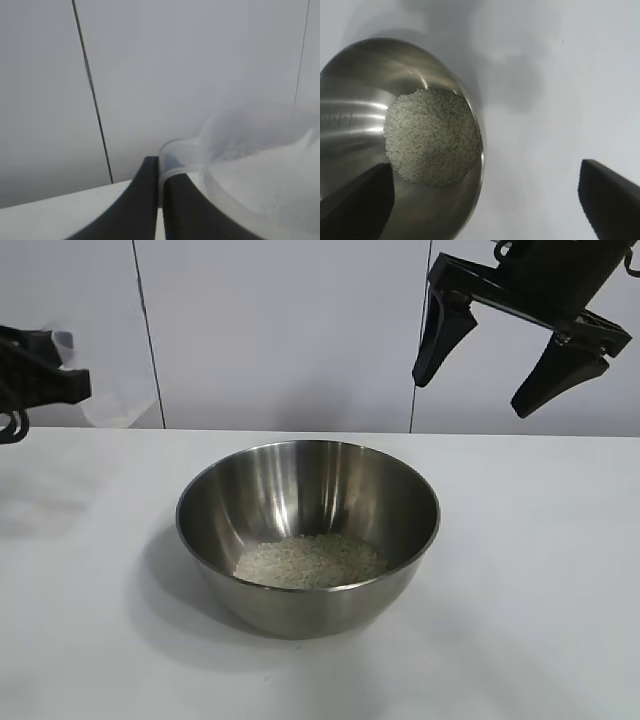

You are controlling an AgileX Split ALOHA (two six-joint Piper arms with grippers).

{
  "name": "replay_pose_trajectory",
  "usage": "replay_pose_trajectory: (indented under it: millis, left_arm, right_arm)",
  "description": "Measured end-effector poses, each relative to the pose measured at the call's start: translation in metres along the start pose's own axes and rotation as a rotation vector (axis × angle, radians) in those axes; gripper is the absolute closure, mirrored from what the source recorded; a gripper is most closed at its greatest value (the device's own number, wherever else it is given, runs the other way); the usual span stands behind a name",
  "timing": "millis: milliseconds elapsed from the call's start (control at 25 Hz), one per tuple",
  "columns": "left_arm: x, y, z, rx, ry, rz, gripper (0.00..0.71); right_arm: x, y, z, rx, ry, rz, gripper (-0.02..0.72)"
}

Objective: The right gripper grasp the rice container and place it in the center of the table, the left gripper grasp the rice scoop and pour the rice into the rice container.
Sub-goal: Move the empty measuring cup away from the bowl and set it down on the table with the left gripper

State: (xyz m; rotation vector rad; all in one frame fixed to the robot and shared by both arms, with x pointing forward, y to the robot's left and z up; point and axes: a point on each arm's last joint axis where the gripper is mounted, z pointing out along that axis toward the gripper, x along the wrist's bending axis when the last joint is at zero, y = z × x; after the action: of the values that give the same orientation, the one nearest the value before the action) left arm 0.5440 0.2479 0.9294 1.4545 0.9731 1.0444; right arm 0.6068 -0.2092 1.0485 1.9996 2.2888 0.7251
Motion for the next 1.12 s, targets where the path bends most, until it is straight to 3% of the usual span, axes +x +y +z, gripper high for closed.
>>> replay_pose_trajectory:
  millis: [320,920,1000,1120]
  left_arm:
    - [0.0,-0.056,0.005,0.175,-0.032,-0.003,0.701]
    - [-0.001,-0.088,0.024,0.228,-0.054,0.002,0.697]
    - [-0.002,-0.093,0.023,0.243,-0.062,-0.002,0.674]
    - [-0.003,-0.098,0.022,0.259,-0.068,-0.006,0.583]
  right_arm:
    - [0.0,0.001,0.0,-0.008,-0.001,0.0,0.009]
    - [0.0,0.002,0.0,-0.024,-0.002,-0.001,0.009]
    - [0.0,0.003,0.0,-0.03,-0.003,-0.001,0.009]
    - [0.0,0.003,0.0,-0.031,-0.003,-0.002,0.009]
